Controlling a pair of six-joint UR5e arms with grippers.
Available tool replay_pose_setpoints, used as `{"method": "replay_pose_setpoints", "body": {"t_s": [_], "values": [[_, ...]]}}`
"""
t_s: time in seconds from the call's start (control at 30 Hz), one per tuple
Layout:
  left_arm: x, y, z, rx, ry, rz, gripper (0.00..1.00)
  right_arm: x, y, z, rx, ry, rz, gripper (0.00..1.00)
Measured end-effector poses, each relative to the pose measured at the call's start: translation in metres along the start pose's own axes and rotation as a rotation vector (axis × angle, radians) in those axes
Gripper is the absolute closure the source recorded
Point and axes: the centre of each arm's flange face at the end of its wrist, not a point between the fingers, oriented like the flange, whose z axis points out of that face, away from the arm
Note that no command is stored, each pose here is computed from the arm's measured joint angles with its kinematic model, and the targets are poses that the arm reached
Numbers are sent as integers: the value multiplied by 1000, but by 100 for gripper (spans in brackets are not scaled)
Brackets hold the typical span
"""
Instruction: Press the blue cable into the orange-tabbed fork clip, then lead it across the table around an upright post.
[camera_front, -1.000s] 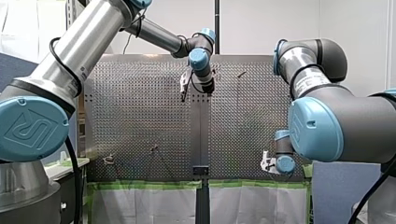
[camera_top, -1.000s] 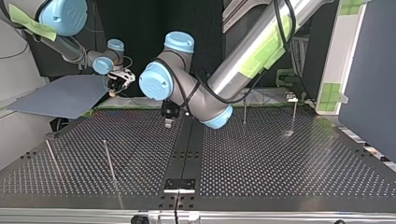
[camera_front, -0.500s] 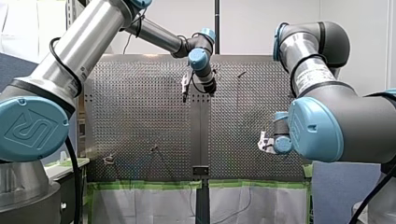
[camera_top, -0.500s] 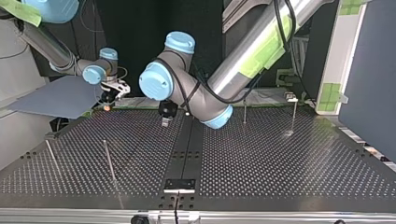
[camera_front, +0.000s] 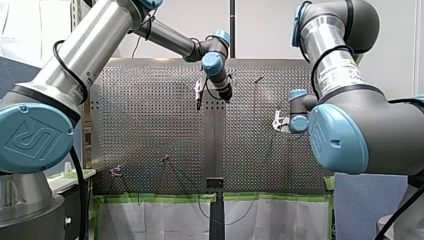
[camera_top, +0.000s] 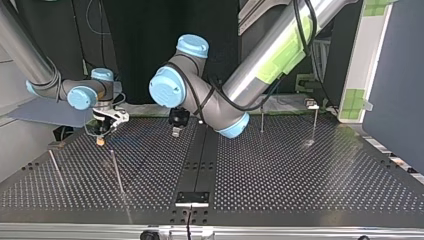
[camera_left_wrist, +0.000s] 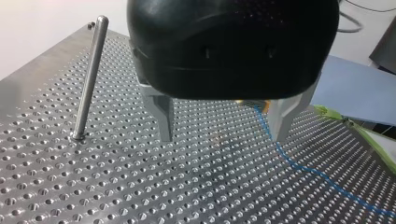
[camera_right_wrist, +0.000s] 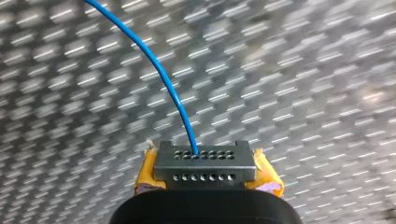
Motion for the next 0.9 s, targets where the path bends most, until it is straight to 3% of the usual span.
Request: {"method": "replay_pose_setpoints", "body": {"t_s": [0.13, 0.4, 0.73, 0.9], "values": [[0, 0, 1, 1, -4, -6, 0, 35, -11, -3, 13, 21, -1, 100], [0, 0, 1, 1, -5, -8, 0, 84, -21, -19, 19, 38, 0, 100], [0, -1, 0, 3, -5, -12, 0, 154, -32, -40, 36, 121, 6, 100], [0, -3, 0, 6, -5, -34, 0, 184, -36, -53, 41, 140, 10, 100]]}}
